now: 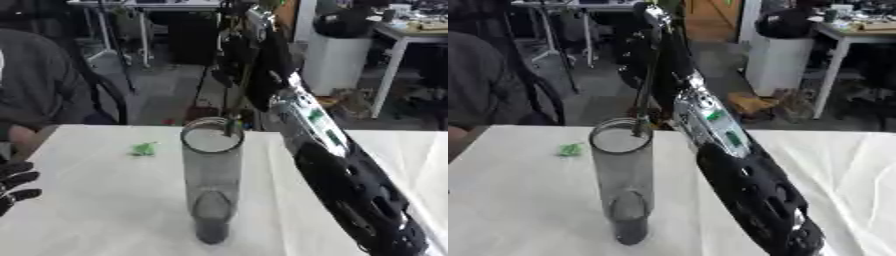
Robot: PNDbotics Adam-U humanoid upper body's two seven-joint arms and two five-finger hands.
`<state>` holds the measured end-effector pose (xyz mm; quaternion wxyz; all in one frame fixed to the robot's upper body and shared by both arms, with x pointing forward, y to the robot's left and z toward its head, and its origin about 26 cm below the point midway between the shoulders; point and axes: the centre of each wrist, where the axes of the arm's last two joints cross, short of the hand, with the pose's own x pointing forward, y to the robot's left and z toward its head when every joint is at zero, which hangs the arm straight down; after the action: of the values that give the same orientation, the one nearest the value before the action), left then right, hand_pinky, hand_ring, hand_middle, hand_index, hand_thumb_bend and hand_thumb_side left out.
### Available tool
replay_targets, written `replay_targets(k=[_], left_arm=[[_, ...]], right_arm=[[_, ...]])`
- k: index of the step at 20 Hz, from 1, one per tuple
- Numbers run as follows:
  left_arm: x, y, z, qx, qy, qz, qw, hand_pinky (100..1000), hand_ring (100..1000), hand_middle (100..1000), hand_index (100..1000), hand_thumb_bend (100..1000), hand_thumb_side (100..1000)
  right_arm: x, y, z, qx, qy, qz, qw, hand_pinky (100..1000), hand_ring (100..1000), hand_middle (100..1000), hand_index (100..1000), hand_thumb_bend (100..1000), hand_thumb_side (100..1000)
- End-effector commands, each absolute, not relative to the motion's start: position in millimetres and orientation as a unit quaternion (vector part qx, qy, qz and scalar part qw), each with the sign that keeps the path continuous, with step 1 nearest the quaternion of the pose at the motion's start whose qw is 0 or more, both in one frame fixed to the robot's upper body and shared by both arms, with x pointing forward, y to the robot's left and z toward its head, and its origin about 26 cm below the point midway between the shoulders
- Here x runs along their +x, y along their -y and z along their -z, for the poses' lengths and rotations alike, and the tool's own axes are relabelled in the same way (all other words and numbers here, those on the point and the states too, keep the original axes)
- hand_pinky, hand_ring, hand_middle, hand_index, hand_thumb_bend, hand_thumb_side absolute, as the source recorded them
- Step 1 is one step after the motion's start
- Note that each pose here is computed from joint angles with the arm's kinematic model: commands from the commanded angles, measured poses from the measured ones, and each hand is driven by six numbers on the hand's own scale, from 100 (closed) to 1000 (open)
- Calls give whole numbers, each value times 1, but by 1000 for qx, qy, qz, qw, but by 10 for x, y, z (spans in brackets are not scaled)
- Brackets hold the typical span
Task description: Arrange flowers into the vase.
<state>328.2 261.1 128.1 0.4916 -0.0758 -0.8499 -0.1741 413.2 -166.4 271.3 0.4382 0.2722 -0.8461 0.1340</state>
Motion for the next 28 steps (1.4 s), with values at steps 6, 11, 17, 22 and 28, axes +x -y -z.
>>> replay_targets(k=[6, 11, 17, 22, 28], left_arm=[[3295, -2650, -1333, -65, 854, 174, 485, 756, 819, 776, 813, 1000, 793], [3294, -2658, -1325, -64, 854, 174, 486, 756, 819, 776, 811, 1000, 785], [3293, -2662, -1323, -63, 854, 174, 487, 757, 819, 776, 810, 1000, 785], [3294, -2665, -1316, -62, 853, 174, 488, 757, 819, 776, 809, 1000, 772], [3294, -2669, -1308, -61, 852, 175, 489, 757, 818, 775, 808, 1000, 751]], right_arm=[[4074, 1635, -2817, 270, 858, -164, 405, 100, 100, 100, 175, 100, 928], [4079, 1634, -2802, 267, 859, -170, 402, 100, 100, 100, 186, 100, 921], [4076, 1635, -2812, 263, 861, -177, 396, 100, 100, 100, 184, 100, 884], [4064, 1637, -2834, 242, 872, -206, 372, 100, 100, 100, 180, 100, 855], [4052, 1633, -2858, 223, 881, -231, 348, 100, 100, 100, 179, 100, 838]])
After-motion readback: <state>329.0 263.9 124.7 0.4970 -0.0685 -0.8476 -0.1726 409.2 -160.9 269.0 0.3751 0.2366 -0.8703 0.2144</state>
